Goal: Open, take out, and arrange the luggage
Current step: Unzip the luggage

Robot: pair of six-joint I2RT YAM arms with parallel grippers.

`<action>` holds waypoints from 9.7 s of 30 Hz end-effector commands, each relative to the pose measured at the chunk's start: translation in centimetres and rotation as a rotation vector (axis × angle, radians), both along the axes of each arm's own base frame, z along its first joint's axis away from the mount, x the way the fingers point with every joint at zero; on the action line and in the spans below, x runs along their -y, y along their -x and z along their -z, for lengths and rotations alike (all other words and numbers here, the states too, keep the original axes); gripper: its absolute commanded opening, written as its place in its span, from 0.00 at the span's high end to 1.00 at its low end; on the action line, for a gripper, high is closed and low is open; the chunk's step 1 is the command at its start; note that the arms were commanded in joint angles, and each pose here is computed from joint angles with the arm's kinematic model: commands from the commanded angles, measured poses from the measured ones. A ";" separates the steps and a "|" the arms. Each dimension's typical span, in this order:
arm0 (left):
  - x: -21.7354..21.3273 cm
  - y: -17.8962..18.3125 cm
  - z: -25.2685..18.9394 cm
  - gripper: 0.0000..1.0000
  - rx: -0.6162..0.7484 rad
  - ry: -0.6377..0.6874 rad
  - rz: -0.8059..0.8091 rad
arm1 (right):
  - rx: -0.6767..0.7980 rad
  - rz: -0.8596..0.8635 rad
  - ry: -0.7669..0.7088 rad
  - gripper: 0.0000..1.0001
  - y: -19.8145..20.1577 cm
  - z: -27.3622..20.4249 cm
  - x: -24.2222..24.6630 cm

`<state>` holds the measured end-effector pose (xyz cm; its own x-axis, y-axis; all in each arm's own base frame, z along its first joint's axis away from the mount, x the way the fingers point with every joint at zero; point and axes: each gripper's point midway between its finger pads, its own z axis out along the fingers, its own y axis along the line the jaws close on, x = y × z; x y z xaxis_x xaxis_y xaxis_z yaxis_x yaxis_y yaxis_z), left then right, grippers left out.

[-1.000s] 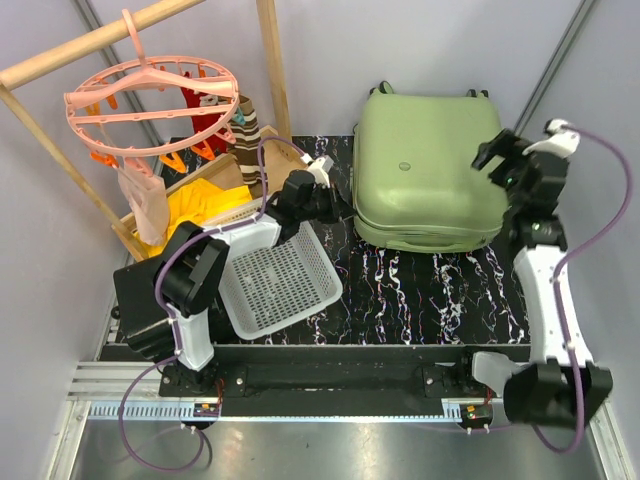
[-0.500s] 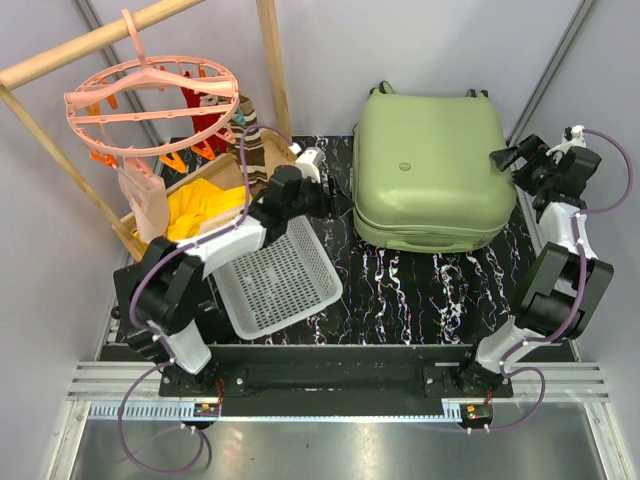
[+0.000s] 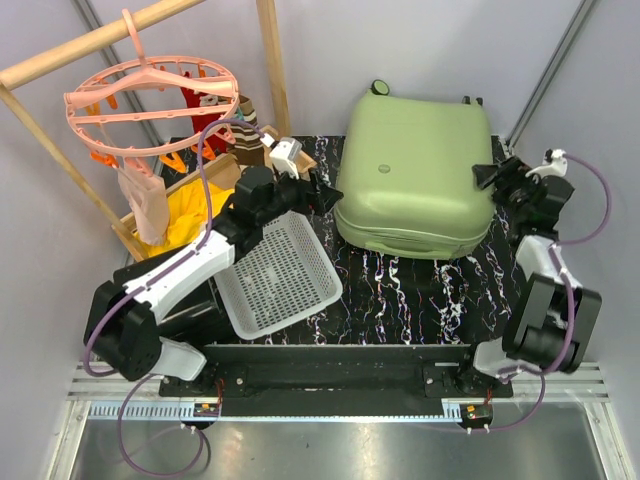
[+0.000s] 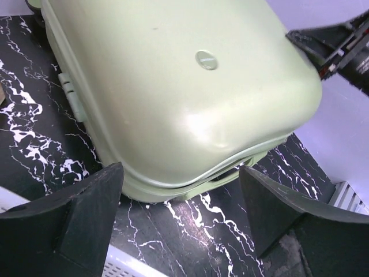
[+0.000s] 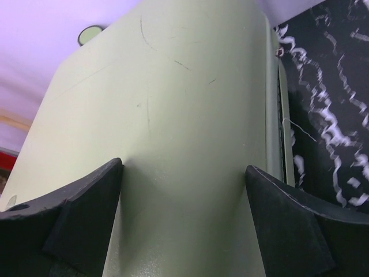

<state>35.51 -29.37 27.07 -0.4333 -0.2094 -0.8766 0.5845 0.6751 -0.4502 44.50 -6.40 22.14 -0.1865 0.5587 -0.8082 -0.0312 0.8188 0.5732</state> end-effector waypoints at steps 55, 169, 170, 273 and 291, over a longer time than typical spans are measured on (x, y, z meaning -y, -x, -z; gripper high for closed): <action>-5.6 -0.3 2.6 0.08 0.013 -0.146 -0.191 | -0.133 -0.152 0.156 0.37 19.0 8.0 -20.4; 19.1 8.1 16.5 0.15 0.593 -0.727 0.403 | -0.181 0.003 0.078 1.00 16.8 8.3 -15.5; 19.3 7.8 16.4 0.15 0.596 -0.733 0.397 | -0.183 0.001 0.074 1.00 16.9 8.4 -15.5; 9.7 7.7 14.9 0.30 0.545 -0.564 0.281 | -0.288 0.190 0.054 1.00 17.9 7.1 -11.4; 14.8 6.2 20.0 0.26 0.596 -0.786 0.378 | -0.261 0.139 0.013 1.00 18.2 7.1 -12.4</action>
<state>27.87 -42.47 6.97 0.1681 0.5696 -0.8045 0.8145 0.3795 0.4389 25.46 4.93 12.89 -0.3580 0.5574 -0.7491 0.2993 0.8284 0.4735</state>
